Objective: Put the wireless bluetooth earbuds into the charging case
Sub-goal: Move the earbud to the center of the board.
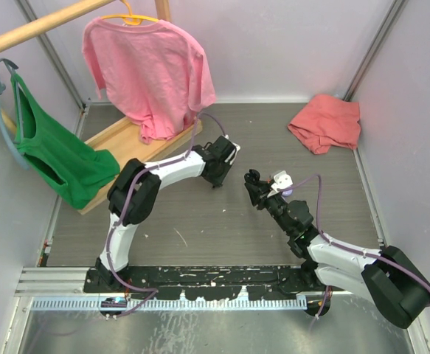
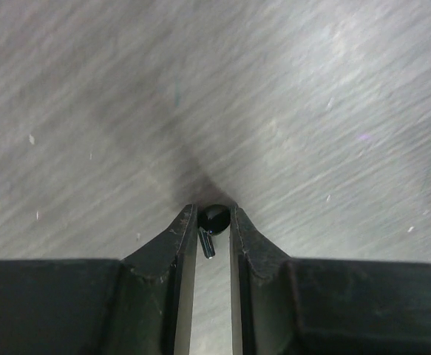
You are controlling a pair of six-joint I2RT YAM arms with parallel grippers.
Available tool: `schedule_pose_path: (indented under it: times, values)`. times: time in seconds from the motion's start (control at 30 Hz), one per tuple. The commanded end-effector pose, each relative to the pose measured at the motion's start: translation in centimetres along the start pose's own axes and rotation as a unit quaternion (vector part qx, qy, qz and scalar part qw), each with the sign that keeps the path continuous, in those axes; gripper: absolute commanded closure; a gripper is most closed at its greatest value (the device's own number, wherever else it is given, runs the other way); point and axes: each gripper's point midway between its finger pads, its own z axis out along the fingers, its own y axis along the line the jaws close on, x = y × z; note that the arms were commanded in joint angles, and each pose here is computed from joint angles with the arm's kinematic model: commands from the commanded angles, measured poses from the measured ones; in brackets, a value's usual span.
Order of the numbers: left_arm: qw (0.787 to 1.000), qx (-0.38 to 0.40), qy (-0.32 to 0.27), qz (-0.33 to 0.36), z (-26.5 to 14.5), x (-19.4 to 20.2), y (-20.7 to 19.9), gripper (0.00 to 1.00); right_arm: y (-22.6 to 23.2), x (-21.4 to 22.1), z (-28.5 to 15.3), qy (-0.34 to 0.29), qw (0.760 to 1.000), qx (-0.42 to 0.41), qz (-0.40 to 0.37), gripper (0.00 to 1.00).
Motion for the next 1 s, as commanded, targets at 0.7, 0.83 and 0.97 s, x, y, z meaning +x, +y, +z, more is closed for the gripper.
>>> schedule_pose_path:
  times: [0.7, 0.83, 0.97]
  values:
    - [0.971, -0.109, 0.088, -0.196, -8.7, 14.4, 3.8, 0.73, 0.6, -2.2, 0.5, -0.039, 0.999, -0.015, 0.005, 0.99]
    - [0.970, -0.102, 0.088, -0.202, -8.6, 14.4, 3.4, 0.69, 0.7, -2.2, 0.5, -0.039, 0.999, -0.017, 0.005, 0.99]
    - [0.970, -0.087, 0.088, -0.207, -8.6, 14.2, 2.8, 0.66, 0.7, -2.1, 0.5, -0.038, 0.999, -0.018, 0.005, 0.99]
